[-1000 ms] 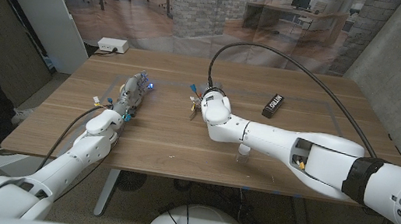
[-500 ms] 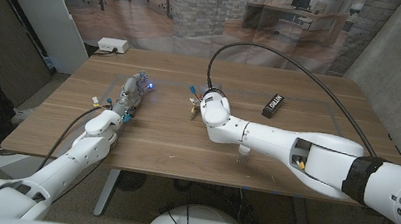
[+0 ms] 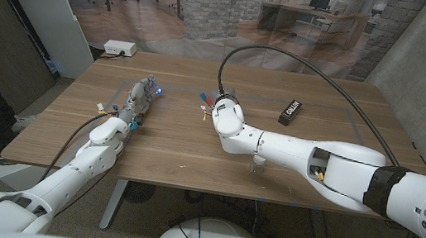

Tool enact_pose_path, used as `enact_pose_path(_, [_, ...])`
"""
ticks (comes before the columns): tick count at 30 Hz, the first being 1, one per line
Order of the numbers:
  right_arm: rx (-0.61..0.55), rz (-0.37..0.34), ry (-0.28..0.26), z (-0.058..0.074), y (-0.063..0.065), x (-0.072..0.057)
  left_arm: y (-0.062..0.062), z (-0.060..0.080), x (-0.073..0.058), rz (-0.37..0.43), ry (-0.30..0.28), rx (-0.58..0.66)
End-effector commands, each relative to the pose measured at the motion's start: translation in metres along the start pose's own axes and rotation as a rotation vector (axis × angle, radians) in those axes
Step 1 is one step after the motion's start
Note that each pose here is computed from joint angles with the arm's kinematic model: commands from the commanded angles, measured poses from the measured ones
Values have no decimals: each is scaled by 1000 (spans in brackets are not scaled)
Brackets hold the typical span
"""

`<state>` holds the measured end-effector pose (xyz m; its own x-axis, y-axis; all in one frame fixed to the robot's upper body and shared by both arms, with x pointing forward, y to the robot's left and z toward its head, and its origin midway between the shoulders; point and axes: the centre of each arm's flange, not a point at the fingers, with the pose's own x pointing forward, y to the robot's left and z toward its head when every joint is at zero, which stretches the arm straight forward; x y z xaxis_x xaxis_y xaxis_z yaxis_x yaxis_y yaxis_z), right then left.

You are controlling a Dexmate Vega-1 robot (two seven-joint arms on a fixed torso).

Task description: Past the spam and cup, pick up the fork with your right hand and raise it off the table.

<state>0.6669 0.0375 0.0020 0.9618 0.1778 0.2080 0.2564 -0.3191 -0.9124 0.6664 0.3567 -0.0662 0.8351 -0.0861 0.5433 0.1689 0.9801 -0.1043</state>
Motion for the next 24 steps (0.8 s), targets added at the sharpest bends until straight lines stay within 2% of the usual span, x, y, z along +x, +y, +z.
enact_pose_path(1, [-23,-58,-27,0,10,1,3,-2,1,4,0,-5])
enact_pose_path(14, [-27,-136,-22,-3,20,4,2,-3,5,3,1,-5])
enact_pose_path(24, [-24,-145,-34,-4,20,4,2,-3,6,4,1,-4])
